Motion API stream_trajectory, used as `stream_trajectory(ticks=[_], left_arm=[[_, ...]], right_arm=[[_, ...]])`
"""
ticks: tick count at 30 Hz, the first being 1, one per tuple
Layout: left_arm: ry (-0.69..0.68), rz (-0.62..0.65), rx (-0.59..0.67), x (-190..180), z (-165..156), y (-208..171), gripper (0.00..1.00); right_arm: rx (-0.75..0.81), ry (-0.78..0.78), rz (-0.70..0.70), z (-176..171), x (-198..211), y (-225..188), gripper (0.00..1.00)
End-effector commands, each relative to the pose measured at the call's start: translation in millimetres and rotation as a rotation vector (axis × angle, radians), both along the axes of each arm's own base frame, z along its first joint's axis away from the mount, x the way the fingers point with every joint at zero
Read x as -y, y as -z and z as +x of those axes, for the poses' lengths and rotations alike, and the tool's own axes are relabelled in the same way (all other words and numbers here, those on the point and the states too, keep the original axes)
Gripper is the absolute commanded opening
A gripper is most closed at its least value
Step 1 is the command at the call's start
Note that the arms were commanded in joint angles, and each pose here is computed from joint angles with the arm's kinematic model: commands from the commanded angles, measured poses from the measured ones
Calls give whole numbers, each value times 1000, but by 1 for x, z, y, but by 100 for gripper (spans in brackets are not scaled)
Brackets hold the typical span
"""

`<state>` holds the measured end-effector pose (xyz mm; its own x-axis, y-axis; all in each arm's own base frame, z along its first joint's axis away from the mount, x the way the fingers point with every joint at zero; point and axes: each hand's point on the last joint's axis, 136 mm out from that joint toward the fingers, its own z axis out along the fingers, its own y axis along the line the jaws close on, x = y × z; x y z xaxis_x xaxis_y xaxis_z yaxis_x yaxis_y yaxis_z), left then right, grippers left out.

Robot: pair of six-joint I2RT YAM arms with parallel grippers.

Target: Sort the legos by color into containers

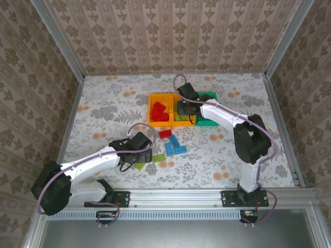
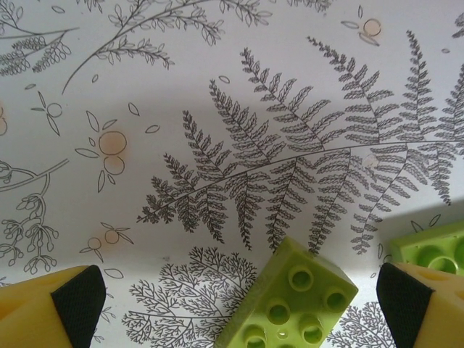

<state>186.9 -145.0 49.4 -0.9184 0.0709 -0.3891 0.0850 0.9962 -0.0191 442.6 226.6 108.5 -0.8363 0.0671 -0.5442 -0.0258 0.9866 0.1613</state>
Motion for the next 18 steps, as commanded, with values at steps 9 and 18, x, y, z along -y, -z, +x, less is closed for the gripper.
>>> stream_trajectory(ticks=[9,18], left_arm=[[-1,67,-61,-9,-10,20,97],[35,57,-104,0,-12,31,85]], right_arm=[[-107,-13,-12,7,0,23,63],[-26,-32,99,-9,-11,-16,75]])
